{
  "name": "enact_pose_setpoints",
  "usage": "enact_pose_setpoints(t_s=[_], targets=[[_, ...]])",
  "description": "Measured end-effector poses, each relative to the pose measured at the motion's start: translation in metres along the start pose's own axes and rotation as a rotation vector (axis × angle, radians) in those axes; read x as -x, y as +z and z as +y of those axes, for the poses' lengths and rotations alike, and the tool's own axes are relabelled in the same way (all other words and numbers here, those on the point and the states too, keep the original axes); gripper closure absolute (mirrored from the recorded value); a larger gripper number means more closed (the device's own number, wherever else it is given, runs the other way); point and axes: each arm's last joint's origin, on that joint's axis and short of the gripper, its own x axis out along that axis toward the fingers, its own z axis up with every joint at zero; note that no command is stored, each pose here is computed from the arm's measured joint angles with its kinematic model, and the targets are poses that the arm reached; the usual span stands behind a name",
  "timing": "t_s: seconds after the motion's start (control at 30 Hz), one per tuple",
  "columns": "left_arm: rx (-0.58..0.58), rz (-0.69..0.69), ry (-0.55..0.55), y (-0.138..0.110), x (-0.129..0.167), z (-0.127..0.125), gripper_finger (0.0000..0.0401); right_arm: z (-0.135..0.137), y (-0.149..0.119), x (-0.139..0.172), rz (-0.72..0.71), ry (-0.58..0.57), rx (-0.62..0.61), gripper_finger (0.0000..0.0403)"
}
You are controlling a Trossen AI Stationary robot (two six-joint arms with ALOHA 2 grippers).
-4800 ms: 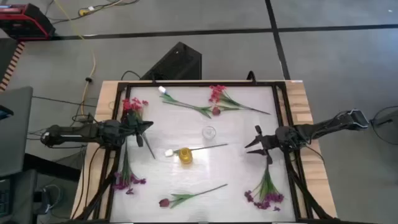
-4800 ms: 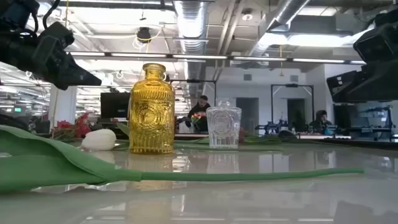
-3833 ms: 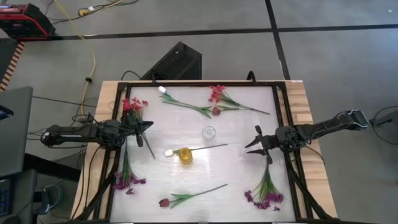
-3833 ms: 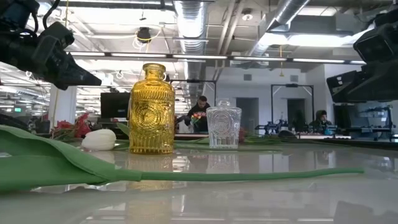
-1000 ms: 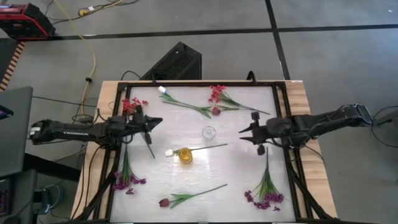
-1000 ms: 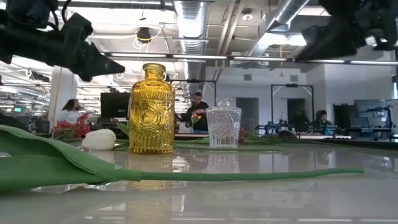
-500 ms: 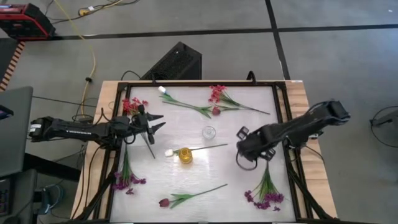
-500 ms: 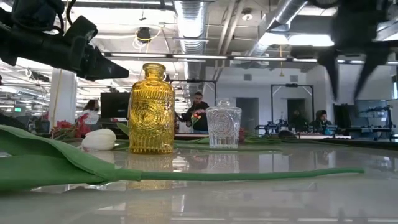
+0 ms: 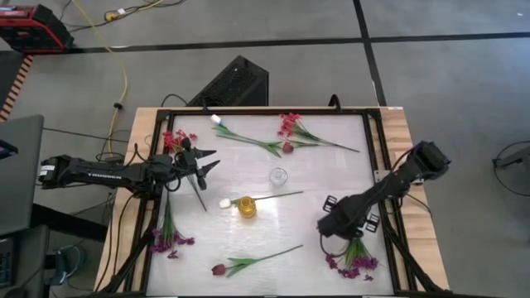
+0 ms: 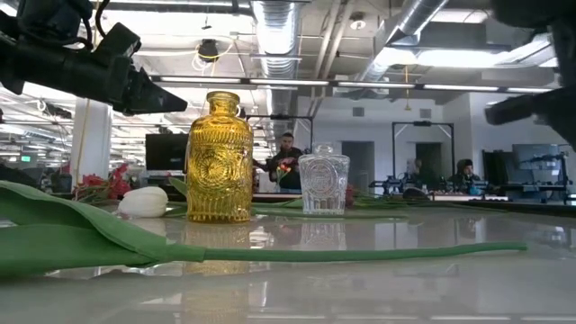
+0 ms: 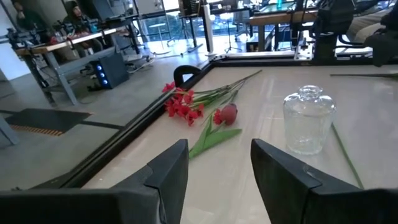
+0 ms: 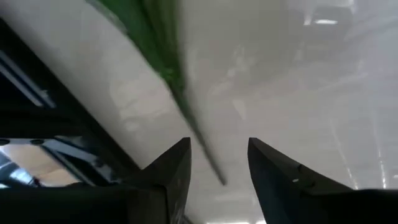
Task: Sort flowers into vase by color
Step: Put the right purple flowers into the yellow vase
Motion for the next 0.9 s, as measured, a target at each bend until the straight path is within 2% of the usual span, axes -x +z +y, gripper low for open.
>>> enact_pose_setpoints(t_s=[0.17, 0.37, 0.53, 0.7, 0.8, 0.9], targets=[[0.000, 0.000, 0.000, 0.000, 0.000, 0.000, 0.0236, 0.020, 0.010, -0.014, -0.029, 0.047, 0.032, 0.0216], [0.000, 0.000, -0.001, 0.000, 0.000, 0.000, 0.0236, 0.033, 0.020, -0.028, -0.024, -0.059, 0.090, 0.0222], [0.002, 0.000, -0.001, 0.000, 0.000, 0.000, 0.0236, 0.040, 0.019, -0.038, 0.005, -0.065, 0.095, 0.0223], [0.002, 0.000, -0.001, 0.000, 0.000, 0.000, 0.0236, 0.045, 0.026, -0.049, -0.069, -0.094, 0.132, 0.0227], [0.002, 0.000, -0.001, 0.000, 0.000, 0.000, 0.0236, 0.046, 0.028, -0.050, -0.074, -0.125, 0.162, 0.0246], [0.002, 0.000, -0.001, 0.000, 0.000, 0.000, 0.0236, 0.042, 0.027, -0.050, -0.075, -0.146, 0.128, 0.0292]])
